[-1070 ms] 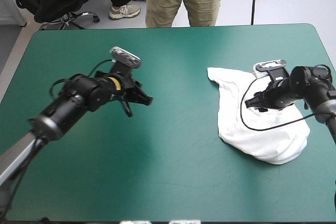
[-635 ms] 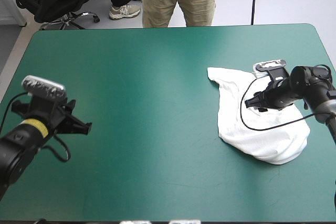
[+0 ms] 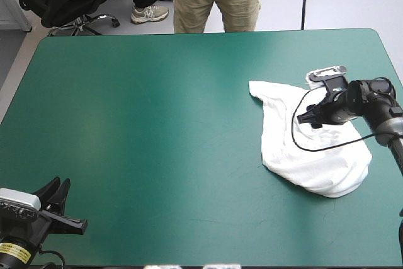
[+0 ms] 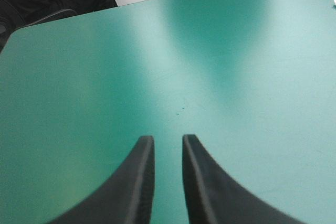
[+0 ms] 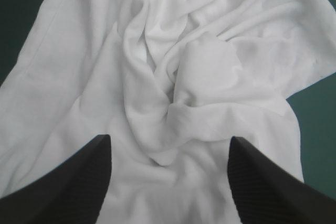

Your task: Fold the cloth

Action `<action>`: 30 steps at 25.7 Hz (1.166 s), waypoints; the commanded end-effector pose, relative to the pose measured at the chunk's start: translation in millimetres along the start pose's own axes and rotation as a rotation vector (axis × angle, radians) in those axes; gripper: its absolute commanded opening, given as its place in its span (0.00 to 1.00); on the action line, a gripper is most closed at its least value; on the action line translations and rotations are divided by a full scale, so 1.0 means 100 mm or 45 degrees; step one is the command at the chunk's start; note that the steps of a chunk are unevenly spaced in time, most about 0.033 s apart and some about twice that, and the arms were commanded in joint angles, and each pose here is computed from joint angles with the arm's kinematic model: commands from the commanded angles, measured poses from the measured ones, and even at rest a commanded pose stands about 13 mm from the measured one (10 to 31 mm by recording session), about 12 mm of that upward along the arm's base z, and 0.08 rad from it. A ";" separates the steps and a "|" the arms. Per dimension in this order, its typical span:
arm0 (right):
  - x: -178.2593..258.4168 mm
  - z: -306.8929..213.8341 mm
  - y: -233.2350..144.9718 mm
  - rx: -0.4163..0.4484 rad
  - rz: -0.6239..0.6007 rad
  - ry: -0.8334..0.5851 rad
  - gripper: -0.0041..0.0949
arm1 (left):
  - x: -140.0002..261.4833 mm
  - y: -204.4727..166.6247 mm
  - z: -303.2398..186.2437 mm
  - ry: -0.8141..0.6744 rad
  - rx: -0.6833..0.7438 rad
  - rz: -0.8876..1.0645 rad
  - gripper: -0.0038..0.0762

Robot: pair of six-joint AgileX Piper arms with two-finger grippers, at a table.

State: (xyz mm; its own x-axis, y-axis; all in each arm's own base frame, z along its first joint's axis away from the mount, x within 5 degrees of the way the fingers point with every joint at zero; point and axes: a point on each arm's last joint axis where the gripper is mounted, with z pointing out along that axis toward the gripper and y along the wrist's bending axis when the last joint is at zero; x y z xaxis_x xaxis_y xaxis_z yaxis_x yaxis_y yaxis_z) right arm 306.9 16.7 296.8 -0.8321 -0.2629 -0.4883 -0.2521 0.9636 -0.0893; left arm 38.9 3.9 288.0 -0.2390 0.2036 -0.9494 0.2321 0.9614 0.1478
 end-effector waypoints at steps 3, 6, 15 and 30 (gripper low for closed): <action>-0.11 0.40 -0.09 0.019 0.020 0.022 0.70 | -0.11 -0.01 -0.01 -0.109 0.019 -0.016 0.22; -0.10 0.75 -0.13 0.052 0.082 0.079 0.70 | -0.11 -0.01 -0.01 -0.108 0.022 -0.022 0.22; -0.04 0.91 -0.09 -0.016 0.065 0.165 0.02 | -0.11 -0.01 -0.01 -0.108 0.022 -0.022 0.22; -0.51 0.48 1.61 -0.446 -0.387 -0.097 0.03 | -0.13 -0.01 -0.01 -0.141 0.021 -0.014 0.22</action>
State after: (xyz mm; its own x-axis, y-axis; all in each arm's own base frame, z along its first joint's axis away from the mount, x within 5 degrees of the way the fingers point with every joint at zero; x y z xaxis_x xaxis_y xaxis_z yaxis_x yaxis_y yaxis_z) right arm 341.9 152.0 222.8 -0.7578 -0.5047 -0.4135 -0.5730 0.8179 0.0518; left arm 39.1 2.3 285.9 -0.2294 0.1856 -0.9555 0.2415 0.9618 0.1289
